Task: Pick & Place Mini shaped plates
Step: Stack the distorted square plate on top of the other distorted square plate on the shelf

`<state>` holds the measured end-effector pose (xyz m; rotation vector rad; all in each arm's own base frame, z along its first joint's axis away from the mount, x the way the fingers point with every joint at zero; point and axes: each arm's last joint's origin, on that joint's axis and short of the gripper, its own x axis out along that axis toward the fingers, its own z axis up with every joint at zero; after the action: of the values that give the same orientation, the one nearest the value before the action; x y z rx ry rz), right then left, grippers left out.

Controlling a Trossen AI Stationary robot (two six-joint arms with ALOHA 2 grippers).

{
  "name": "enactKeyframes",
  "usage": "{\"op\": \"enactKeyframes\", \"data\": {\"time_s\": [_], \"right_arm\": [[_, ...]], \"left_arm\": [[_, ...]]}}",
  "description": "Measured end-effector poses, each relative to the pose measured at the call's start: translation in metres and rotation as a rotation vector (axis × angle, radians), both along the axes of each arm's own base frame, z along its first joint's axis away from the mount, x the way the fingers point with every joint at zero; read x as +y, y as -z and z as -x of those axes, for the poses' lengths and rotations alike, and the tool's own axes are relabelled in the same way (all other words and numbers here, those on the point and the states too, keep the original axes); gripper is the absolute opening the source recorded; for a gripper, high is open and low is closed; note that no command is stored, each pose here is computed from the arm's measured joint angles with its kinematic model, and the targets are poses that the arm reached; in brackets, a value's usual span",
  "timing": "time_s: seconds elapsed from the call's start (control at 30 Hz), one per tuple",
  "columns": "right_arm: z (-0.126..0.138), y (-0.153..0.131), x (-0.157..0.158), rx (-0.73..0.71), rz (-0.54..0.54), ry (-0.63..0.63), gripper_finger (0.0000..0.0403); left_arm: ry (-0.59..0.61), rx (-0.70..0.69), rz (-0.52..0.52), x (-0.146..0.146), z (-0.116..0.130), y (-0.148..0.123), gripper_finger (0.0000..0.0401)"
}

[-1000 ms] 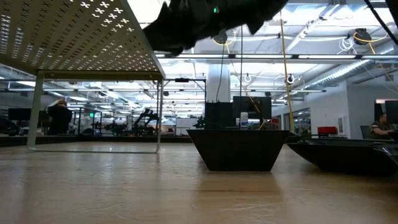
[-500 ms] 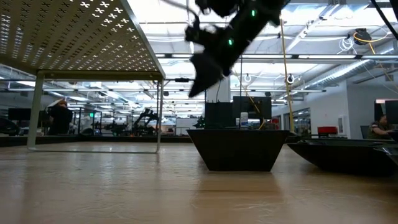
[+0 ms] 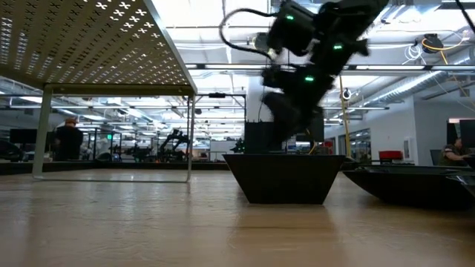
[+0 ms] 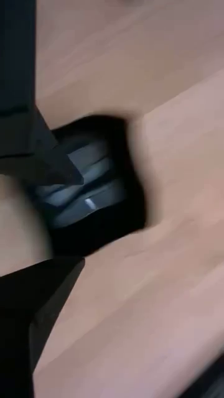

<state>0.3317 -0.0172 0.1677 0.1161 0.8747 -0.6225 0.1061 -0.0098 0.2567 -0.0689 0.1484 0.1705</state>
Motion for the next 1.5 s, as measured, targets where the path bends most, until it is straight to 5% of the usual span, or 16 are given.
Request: {"op": "enactKeyframes", "data": {"time_s": [0.33,0.83,1.5], "right_arm": [[0.045,0.015,-0.001,-0.24,-0.09,0.11,0.0186],[0.036,0.042,-0.017,-0.37,-0.256,0.107,0.0185],[0.041,0.022,-0.025,-0.345,-0.008,0.085,0.0185]], "left_arm": [[0.004,-0.002,0.001,0.0,0.0,0.0,0.015],[0.003,0.0,0.001,0.0,0.0,0.0,0.015],[0.004,0.0,0.001,0.0,0.0,0.0,0.015]]}}
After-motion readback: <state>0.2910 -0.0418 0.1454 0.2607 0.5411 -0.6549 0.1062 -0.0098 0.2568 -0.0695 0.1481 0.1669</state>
